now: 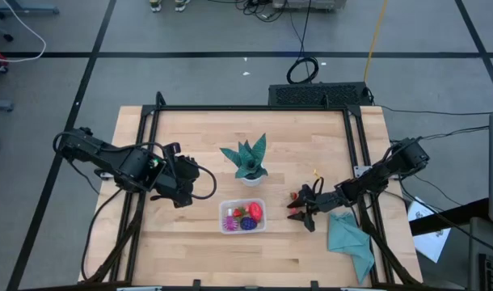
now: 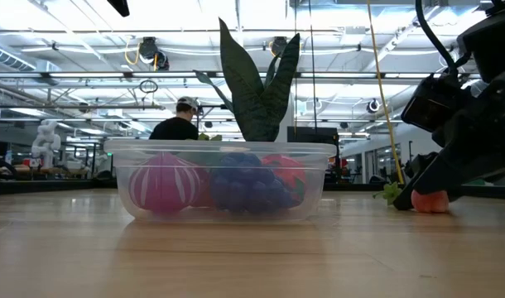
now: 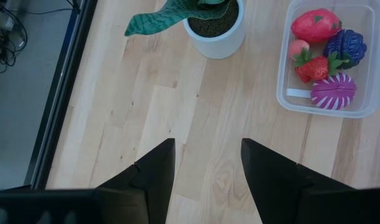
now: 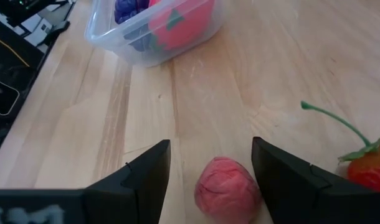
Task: Pick and placing Produce into tupperware
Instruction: Put the pink peach into the transparent bin
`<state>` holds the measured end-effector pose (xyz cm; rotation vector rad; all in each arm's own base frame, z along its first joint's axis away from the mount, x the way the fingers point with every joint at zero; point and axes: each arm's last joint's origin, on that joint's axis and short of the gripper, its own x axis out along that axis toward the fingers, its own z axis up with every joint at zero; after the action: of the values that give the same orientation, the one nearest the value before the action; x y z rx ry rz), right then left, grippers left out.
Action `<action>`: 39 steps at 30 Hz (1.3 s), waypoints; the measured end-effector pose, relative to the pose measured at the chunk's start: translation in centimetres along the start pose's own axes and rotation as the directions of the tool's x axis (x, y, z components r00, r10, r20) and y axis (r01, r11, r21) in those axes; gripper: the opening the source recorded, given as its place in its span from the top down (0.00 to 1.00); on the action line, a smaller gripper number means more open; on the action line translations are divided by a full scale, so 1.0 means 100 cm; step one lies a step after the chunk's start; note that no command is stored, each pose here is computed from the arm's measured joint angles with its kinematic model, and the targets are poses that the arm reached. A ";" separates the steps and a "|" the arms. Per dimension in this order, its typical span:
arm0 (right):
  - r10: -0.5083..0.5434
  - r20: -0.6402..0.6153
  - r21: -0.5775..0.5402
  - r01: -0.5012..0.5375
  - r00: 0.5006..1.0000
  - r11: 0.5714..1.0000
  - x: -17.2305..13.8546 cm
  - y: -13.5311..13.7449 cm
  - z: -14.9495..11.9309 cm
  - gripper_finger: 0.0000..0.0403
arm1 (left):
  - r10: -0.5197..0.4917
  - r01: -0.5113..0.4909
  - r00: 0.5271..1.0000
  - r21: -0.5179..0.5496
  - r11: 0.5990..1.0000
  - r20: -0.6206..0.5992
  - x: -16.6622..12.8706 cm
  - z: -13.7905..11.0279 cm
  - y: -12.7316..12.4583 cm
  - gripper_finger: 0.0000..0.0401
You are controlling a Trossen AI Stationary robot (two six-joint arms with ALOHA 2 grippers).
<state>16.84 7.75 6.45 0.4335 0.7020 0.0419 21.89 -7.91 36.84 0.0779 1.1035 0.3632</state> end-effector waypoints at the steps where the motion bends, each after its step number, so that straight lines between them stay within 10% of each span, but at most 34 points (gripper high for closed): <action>1: -0.003 -0.003 0.005 0.003 1.000 1.000 -0.001 -0.001 -0.001 0.47 | 0.000 0.000 1.000 0.000 1.000 0.000 0.000 0.000 0.000 0.54; 39: -0.062 -0.028 0.018 0.062 0.998 0.998 -0.004 -0.009 -0.008 0.47 | 0.003 -0.003 1.000 0.000 1.000 0.001 0.000 0.000 0.000 0.54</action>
<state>15.91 7.10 5.82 0.4298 0.7429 -0.0175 21.90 -7.91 36.83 0.0800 1.1027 0.3656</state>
